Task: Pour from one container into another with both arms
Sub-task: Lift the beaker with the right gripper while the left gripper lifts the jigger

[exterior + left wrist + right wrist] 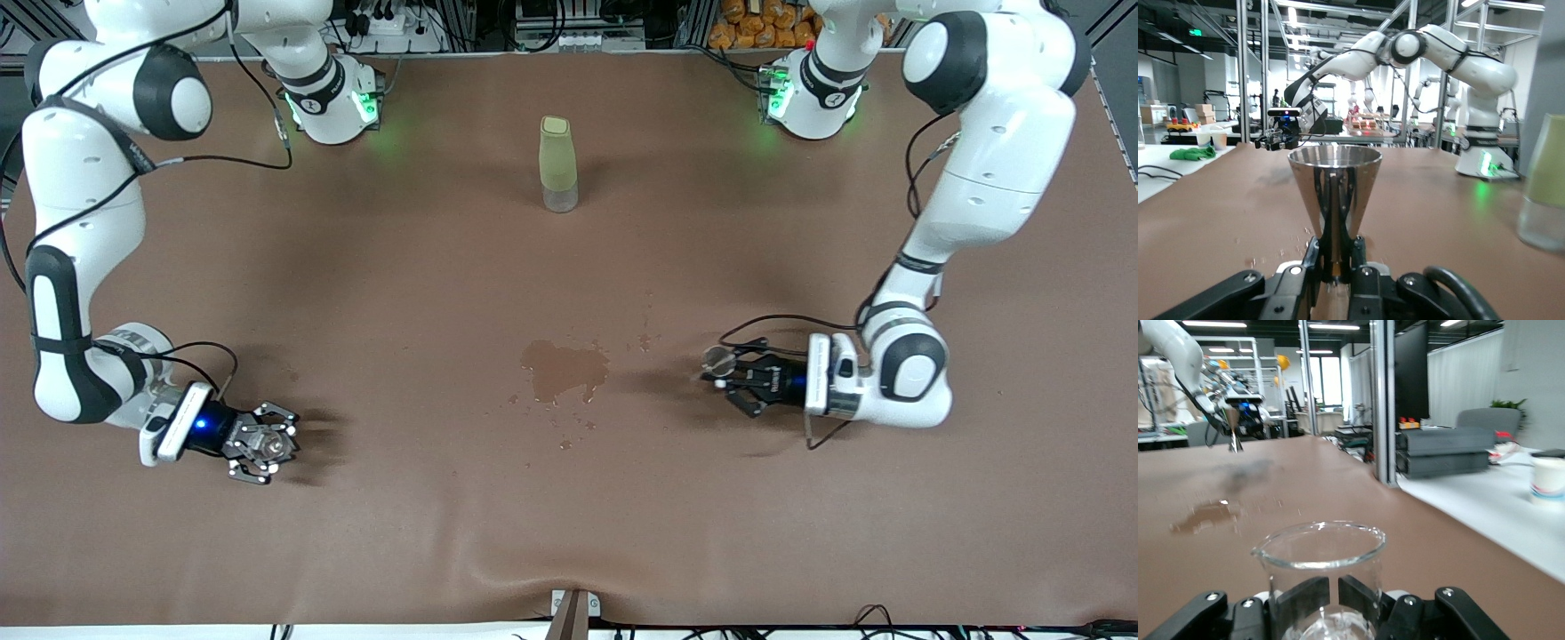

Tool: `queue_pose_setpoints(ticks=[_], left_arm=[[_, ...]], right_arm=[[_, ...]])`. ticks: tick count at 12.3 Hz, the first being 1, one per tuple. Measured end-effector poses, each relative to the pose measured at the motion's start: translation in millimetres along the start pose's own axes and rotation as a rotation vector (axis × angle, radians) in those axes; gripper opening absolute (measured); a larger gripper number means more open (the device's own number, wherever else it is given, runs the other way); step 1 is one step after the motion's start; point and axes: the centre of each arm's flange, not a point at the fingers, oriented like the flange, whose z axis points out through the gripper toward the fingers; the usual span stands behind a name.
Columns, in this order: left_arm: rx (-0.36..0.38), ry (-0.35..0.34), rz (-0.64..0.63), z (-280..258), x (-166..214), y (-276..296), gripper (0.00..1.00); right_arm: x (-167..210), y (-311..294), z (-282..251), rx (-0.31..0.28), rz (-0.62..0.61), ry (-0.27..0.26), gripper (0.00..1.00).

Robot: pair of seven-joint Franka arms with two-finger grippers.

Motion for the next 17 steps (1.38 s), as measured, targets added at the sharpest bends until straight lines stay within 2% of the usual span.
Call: queue_pose_setpoints(ticks=[3, 6, 9, 12, 17], left_arm=[[0.065, -0.02, -0.004, 61.5, 22.6, -22.2, 0.2], [0.118, 0.0, -0.016, 115.9, 36.3, -28.1, 0.2], [0.146, -0.033, 0.009, 138.8, 46.1, -33.7, 0.2], [0.183, -0.073, 0.039, 146.7, 52.3, -39.7, 0.2], [0.225, -0.068, 0.068, 188.9, 54.4, -32.5, 0.2]], right_arm=[[68.5, -5.2, 61.8, 0.051, 0.04, -0.026, 0.15], [116.3, -23.3, 129.2, 0.088, 0.054, -0.005, 0.15], [173.9, -47.8, 186.2, 0.119, 0.083, 0.01, 0.15], [231.7, -67.3, 209.1, 0.154, 0.131, 0.02, 0.15], [270.9, -100.0, 247.3, 0.224, 0.119, 0.029, 0.15]])
